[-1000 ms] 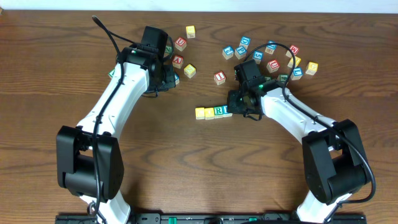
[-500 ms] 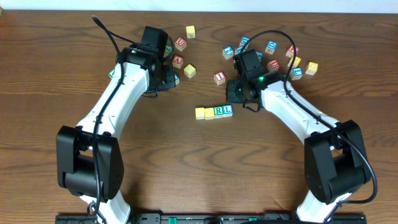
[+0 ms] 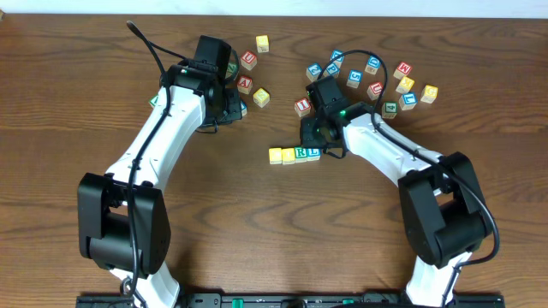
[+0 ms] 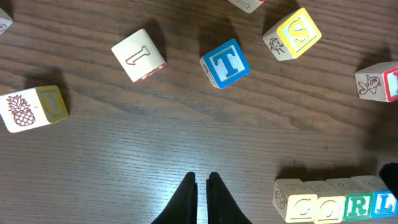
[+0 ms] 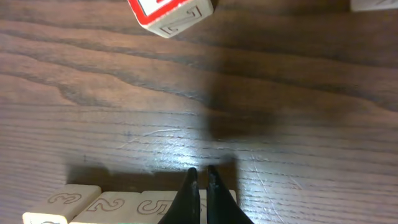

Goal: Spell out CORL

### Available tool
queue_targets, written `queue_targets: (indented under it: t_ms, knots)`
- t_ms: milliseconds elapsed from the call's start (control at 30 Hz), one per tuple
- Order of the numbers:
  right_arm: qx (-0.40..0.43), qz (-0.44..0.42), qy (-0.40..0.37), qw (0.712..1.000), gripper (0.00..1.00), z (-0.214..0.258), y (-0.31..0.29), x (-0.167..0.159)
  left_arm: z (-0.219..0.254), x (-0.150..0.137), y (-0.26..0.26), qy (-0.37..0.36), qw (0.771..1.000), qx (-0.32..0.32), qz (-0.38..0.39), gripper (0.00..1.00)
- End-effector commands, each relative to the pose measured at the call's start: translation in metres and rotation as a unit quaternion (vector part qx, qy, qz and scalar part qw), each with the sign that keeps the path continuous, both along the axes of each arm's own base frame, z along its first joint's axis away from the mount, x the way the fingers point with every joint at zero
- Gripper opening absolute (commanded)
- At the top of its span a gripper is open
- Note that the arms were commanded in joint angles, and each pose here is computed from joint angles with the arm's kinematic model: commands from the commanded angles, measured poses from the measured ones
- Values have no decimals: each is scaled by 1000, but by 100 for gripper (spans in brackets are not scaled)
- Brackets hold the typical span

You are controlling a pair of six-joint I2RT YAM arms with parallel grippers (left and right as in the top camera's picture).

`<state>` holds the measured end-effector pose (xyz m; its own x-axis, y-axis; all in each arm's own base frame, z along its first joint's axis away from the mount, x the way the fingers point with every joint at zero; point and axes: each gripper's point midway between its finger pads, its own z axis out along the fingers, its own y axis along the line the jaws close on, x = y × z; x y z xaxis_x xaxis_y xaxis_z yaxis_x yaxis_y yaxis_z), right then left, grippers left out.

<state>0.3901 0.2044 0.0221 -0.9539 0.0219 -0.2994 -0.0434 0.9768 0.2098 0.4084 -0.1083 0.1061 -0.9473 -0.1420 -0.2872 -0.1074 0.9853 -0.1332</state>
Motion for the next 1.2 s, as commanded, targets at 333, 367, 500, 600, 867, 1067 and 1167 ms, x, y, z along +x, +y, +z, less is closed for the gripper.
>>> queue_targets:
  t_ms: [333, 367, 500, 600, 867, 1067, 1167]
  knots:
    - [1, 6, 3, 1000, 1, -1, 8, -1, 11, 6, 2, -16, 1000, 5, -1, 7]
    - [1, 6, 3, 1000, 1, -1, 8, -2, 11, 6, 2, -16, 1000, 5, -1, 7]
    - [0, 13, 2, 1000, 1, -1, 10, -3, 11, 6, 2, -16, 1000, 5, -1, 7]
    - [0, 13, 2, 1000, 1, -1, 10, -3, 11, 6, 2, -16, 1000, 5, -1, 7]
    - [0, 13, 1, 1000, 1, -1, 10, -2, 11, 6, 2, -16, 1000, 5, -1, 8]
    - [8, 15, -20, 1000, 1, 4, 12, 8, 11, 6, 2, -17, 1000, 5, -1, 7]
    - [9, 7, -22, 1000, 1, 7, 7, 13, 11, 6, 2, -16, 1000, 5, -1, 7]
